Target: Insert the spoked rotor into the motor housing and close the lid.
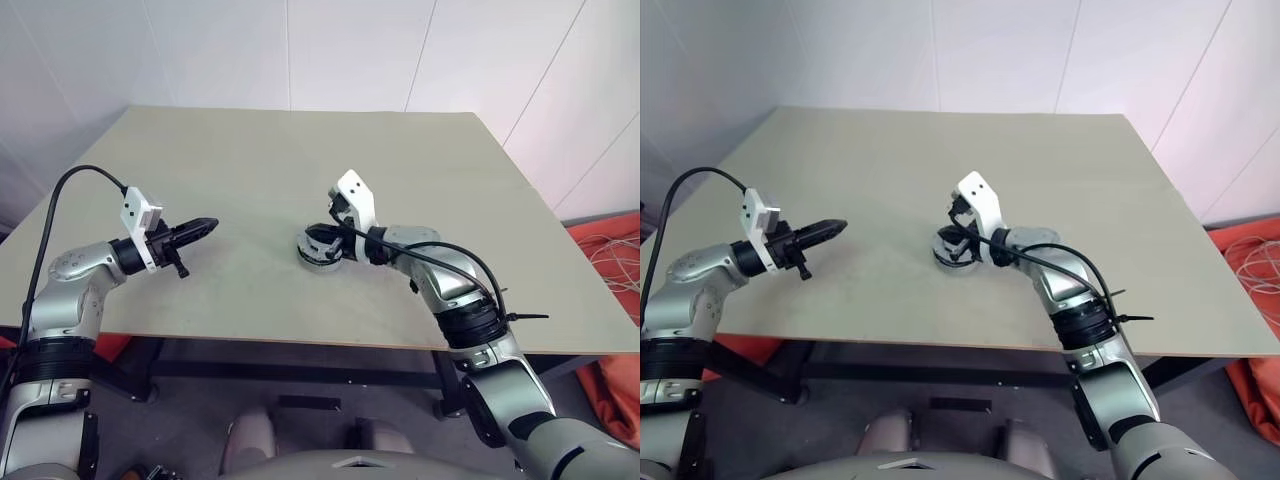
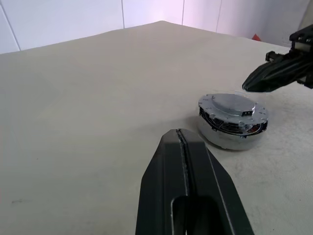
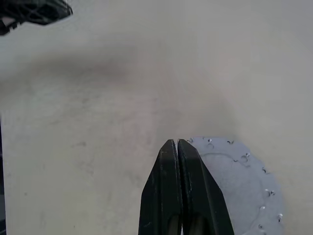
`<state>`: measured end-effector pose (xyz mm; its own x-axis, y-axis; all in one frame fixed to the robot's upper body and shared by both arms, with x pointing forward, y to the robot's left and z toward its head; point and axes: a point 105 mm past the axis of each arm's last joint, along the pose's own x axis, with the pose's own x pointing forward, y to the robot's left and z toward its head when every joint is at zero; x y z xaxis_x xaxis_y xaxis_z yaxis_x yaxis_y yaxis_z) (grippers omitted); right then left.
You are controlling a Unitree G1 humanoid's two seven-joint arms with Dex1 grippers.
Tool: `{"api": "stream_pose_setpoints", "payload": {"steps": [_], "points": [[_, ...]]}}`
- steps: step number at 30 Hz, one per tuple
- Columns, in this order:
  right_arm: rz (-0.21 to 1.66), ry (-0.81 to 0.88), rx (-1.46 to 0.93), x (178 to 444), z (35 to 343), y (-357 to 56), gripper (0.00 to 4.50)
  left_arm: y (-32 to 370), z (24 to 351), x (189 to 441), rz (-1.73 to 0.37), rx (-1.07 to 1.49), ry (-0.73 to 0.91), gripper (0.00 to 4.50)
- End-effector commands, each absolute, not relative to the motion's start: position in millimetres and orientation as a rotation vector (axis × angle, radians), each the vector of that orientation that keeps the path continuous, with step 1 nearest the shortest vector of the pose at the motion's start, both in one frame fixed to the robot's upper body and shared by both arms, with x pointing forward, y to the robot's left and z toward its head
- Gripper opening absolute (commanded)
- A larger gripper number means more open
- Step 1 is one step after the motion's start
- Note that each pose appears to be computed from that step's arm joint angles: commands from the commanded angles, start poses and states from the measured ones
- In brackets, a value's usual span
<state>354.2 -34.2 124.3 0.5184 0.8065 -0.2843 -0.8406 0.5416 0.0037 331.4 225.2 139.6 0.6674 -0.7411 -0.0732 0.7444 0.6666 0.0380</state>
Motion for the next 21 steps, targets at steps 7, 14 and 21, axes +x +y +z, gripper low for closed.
{"api": "stream_pose_setpoints", "payload": {"steps": [7, 14, 21], "points": [[1.005, 0.227, -0.17, 362.1, 132.7, -39.2, 3.02, 226.1, 154.7, 333.3, -0.835, 0.066, -0.002, 0.0], [1.075, 0.228, -0.216, 370.2, 126.0, -42.2, 4.47, 226.0, 159.8, 336.0, -0.836, 0.071, -0.014, 0.0], [1.066, 0.227, -0.27, 387.4, 122.1, -50.4, 4.47, 227.4, 160.1, 335.4, -0.832, 0.077, -0.018, 0.0]]}}
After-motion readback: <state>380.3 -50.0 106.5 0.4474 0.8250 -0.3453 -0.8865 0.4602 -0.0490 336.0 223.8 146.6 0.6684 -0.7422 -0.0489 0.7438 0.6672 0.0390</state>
